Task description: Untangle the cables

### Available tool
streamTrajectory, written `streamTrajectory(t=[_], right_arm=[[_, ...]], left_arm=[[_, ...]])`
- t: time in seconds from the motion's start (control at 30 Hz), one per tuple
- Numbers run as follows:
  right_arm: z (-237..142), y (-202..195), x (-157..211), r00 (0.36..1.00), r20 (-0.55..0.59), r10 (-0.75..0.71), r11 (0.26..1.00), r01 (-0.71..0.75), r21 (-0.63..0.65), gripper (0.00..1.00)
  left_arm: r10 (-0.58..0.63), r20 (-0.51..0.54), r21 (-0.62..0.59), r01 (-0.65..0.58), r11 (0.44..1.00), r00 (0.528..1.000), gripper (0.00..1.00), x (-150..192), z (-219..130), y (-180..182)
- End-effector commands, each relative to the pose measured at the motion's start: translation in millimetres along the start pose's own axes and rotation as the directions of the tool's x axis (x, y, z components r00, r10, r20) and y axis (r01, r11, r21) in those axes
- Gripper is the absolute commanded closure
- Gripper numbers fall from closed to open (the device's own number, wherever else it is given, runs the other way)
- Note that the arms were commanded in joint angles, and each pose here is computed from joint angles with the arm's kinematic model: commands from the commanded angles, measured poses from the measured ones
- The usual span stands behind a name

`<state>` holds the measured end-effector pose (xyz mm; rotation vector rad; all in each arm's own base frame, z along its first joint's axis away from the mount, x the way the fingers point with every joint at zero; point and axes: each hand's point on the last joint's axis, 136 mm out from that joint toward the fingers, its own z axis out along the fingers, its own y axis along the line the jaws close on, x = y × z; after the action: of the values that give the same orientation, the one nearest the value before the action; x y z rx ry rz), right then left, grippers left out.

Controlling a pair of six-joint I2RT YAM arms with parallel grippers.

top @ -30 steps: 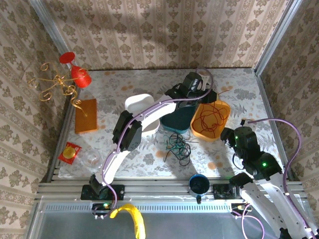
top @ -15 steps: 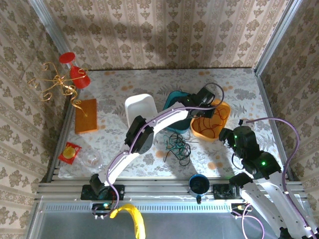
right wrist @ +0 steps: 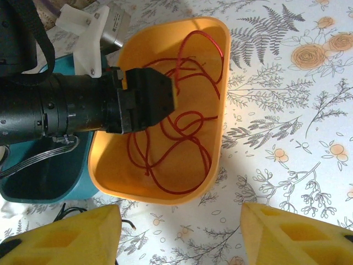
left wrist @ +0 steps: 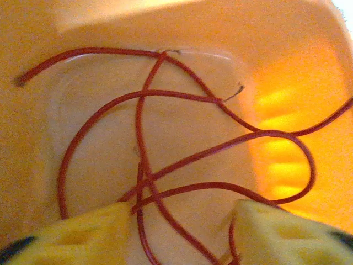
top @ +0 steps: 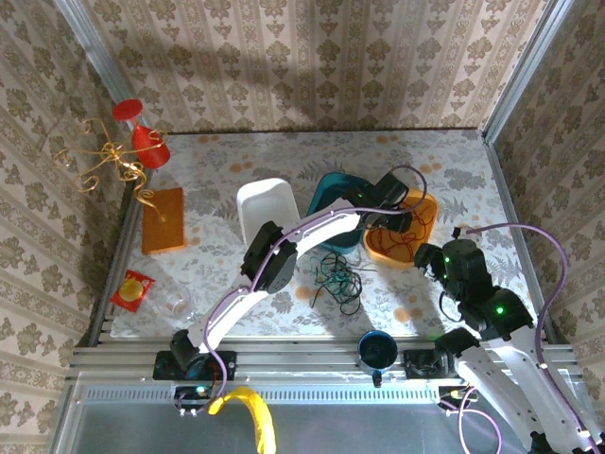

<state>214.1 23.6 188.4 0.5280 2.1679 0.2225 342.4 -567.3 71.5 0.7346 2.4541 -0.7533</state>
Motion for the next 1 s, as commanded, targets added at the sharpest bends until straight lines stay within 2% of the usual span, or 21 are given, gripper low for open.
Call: streamTrajectory(t=[0.0,0.17,0.23,0.33,0.43,0.53,0.67,0.73,0.87,0.97], right_arm=[[4.5,-4.4,10.1,0.999,-0.035,0.008,1.000,-0.008,0.014,0.38],[10.1,8.7,15.2,0.996,-0.081,-0.036,0.999,0.033,-0.035,0.38],[13.0,18.1,20.3,0.991,-0.114,-0.066,0.995,0.057,-0.079,0.38],[17.2,37.7,33.6,0.975,-0.171,-0.139,0.979,0.109,-0.174,0.39],[21.0,62.9,58.3,0.939,-0.246,-0.240,0.942,0.164,-0.293,0.39],[23.5,86.7,91.7,0.870,-0.310,-0.385,0.883,0.249,-0.397,0.39],[29.5,102.9,126.0,0.748,-0.362,-0.557,0.806,0.381,-0.452,0.39],[36.2,104.6,138.8,0.702,-0.395,-0.593,0.791,0.414,-0.451,0.39],[50.2,107.0,157.9,0.642,-0.448,-0.623,0.777,0.442,-0.448,0.40],[57.5,106.8,166.2,0.619,-0.469,-0.630,0.774,0.454,-0.441,0.42]], left_arm=[[0.083,0.158,0.053,-0.092,0.994,0.984,0.32,-50.8,-55.3,-37.7],[0.154,0.328,-0.062,-0.141,0.988,0.932,0.14,-91.2,-123.7,-34.2],[0.162,0.390,-0.115,-0.127,0.985,0.906,0.10,-98.4,-151.3,-24.4],[0.143,0.452,-0.170,-0.073,0.983,0.881,0.08,-92.9,-189.1,-1.2],[0.084,0.459,-0.179,0.000,0.984,0.884,0.08,-62.8,-210.8,29.7],[0.049,0.405,-0.199,0.036,0.979,0.913,0.08,-12.5,-215.9,56.9],[0.027,0.296,-0.234,0.046,0.971,0.955,0.08,60.9,-208.0,79.7],[0.024,0.266,-0.246,0.044,0.968,0.964,0.08,83.8,-206.4,82.0],[0.088,0.230,-0.241,-0.031,0.970,0.969,0.08,101.5,-205.5,71.4],[0.125,0.194,-0.233,-0.078,0.969,0.973,0.07,107.3,-202.1,67.0]])
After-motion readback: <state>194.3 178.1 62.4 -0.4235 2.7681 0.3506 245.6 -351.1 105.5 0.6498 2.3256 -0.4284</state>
